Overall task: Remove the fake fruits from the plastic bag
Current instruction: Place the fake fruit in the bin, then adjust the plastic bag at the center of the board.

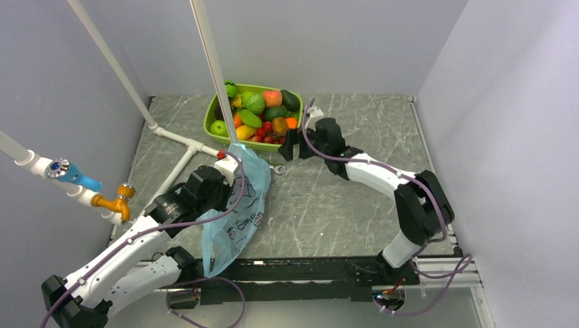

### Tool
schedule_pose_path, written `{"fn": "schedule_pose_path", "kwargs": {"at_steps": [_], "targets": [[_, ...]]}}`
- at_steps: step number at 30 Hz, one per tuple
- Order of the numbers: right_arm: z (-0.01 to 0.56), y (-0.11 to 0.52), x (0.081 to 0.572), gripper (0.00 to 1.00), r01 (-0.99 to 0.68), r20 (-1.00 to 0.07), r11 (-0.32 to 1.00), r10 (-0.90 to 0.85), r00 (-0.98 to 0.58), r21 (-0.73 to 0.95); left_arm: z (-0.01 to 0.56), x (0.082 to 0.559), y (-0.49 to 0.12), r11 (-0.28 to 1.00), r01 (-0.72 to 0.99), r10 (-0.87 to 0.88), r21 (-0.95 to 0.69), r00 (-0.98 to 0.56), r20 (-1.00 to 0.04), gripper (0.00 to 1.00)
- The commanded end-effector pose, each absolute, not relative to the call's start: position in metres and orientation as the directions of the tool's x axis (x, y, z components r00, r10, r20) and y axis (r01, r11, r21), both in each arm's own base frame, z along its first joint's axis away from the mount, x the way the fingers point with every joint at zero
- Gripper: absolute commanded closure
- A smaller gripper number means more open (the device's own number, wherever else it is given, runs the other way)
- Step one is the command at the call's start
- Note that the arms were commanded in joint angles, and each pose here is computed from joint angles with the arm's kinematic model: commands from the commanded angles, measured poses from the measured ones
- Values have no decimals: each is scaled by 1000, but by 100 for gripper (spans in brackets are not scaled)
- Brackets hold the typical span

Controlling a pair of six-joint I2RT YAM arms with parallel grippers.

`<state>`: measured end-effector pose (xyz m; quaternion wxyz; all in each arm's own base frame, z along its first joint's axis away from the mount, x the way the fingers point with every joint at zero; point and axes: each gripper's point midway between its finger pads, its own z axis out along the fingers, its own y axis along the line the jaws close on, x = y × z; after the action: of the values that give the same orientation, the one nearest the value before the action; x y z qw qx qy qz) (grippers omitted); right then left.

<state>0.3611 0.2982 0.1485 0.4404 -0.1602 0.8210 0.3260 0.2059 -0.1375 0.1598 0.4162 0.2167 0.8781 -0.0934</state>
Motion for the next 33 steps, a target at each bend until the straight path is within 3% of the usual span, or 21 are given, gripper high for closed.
{"fn": "schedule_pose_path", "kwargs": {"at_steps": [1, 6, 12, 16, 20, 22, 23, 25, 33], "targets": [[177, 329, 293, 1, -727, -842, 474, 58, -537, 496, 178, 212, -148, 875, 484, 287, -2, -521, -804, 100], [187, 375, 244, 1, -810, -894, 418, 17, -447, 412, 177, 213, -146, 879, 477, 290, 6, -523, -802, 100], [185, 384, 280, 3, -678, -898, 641, 42, -437, 360, 178, 214, -141, 894, 448, 280, 16, -529, -801, 100], [186, 390, 291, 28, -664, -900, 664, 33, -435, 345, 179, 214, -139, 897, 442, 274, 16, -527, -805, 99], [179, 380, 289, 78, -638, -897, 686, 50, -440, 351, 182, 213, -138, 899, 437, 264, 14, -516, -814, 79], [179, 368, 288, 93, -615, -898, 707, 67, -435, 351, 184, 214, -137, 901, 433, 260, 15, -512, -819, 69], [178, 360, 287, 99, -597, -900, 724, 74, -430, 345, 184, 214, -137, 902, 431, 259, 15, -512, -819, 51], [176, 340, 288, 100, -556, -906, 764, 87, -415, 328, 185, 214, -136, 905, 426, 257, 17, -513, -819, 40], [177, 216, 307, 100, -285, -916, 914, 178, -360, 289, 193, 215, -128, 920, 391, 233, 26, -493, -838, 20]]}}
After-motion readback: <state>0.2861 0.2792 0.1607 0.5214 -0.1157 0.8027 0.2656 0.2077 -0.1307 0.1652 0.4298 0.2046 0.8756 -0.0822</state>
